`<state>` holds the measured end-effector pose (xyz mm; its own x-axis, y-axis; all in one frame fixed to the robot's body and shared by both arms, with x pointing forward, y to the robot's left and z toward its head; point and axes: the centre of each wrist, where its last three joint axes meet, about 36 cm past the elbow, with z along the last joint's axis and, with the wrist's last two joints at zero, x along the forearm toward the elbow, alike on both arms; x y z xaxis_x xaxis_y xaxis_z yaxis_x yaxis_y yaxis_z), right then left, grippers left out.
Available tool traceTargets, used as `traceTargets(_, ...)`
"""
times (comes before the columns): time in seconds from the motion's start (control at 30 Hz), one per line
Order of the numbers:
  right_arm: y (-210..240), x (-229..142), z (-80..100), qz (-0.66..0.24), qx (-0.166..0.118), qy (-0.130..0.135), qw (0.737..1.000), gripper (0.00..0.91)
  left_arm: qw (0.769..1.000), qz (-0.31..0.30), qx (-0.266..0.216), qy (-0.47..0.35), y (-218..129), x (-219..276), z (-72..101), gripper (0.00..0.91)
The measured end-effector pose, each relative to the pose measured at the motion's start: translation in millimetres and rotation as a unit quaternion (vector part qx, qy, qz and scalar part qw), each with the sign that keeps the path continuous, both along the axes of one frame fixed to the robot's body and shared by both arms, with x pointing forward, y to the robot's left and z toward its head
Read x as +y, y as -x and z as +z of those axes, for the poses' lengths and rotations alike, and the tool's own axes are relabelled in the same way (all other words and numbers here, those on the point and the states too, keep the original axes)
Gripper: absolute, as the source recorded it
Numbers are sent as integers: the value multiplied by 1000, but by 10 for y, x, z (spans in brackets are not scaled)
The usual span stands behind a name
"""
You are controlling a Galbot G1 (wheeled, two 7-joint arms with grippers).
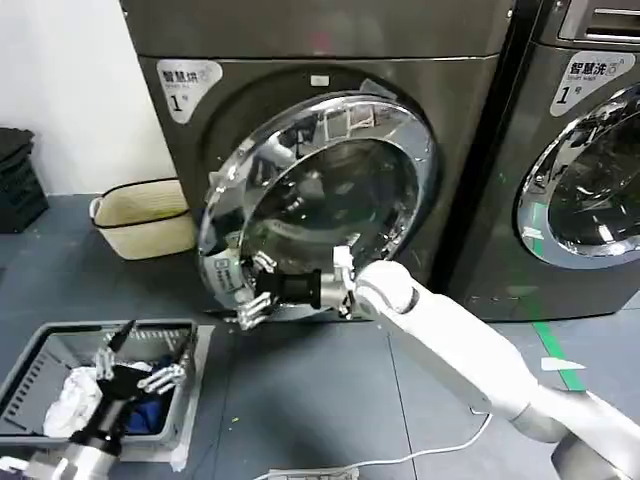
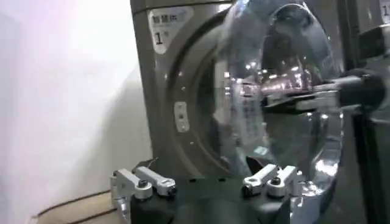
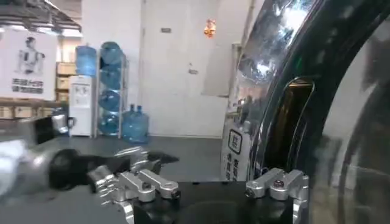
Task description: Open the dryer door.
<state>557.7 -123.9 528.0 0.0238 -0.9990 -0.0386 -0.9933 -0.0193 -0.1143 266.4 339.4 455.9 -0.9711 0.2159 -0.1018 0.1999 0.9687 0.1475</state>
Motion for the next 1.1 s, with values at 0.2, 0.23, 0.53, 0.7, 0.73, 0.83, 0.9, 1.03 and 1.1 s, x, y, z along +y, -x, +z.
traceTargets(0.2, 76, -126, 3, 35, 2, -4, 999, 907, 1000, -1, 1, 14, -117, 92, 74, 907)
traceTargets(0.23, 79, -151, 0, 41, 2, -5, 999, 907, 1000, 0, 2, 15, -140, 117, 87, 907)
traceTargets(0.53, 91, -381, -26, 91, 10, -11, 996, 907, 1000, -14, -8, 15, -382, 258, 172, 907)
traceTargets(0.7, 105, -531, -81, 108, 17, -9, 994, 907, 1000, -27, -6, 5, -553, 297, 170, 907)
traceTargets(0.73, 117, -559, -74, 110, 16, -10, 994, 907, 1000, -30, -6, 3, -580, 297, 172, 907)
traceTargets(0.83, 149, -649, -91, 113, 17, -6, 993, 907, 999, -43, -2, -6, -666, 314, 158, 907)
traceTargets(0.9, 195, -704, -90, 116, 17, -4, 993, 907, 999, -53, 0, -12, -737, 323, 147, 907)
traceTargets(1.03, 303, -810, -72, 120, 14, 0, 993, 907, 997, -72, 2, -26, -880, 323, 146, 907)
traceTargets(1.1, 344, -875, -69, 123, 15, 2, 992, 907, 996, -83, 4, -31, -961, 314, 150, 907)
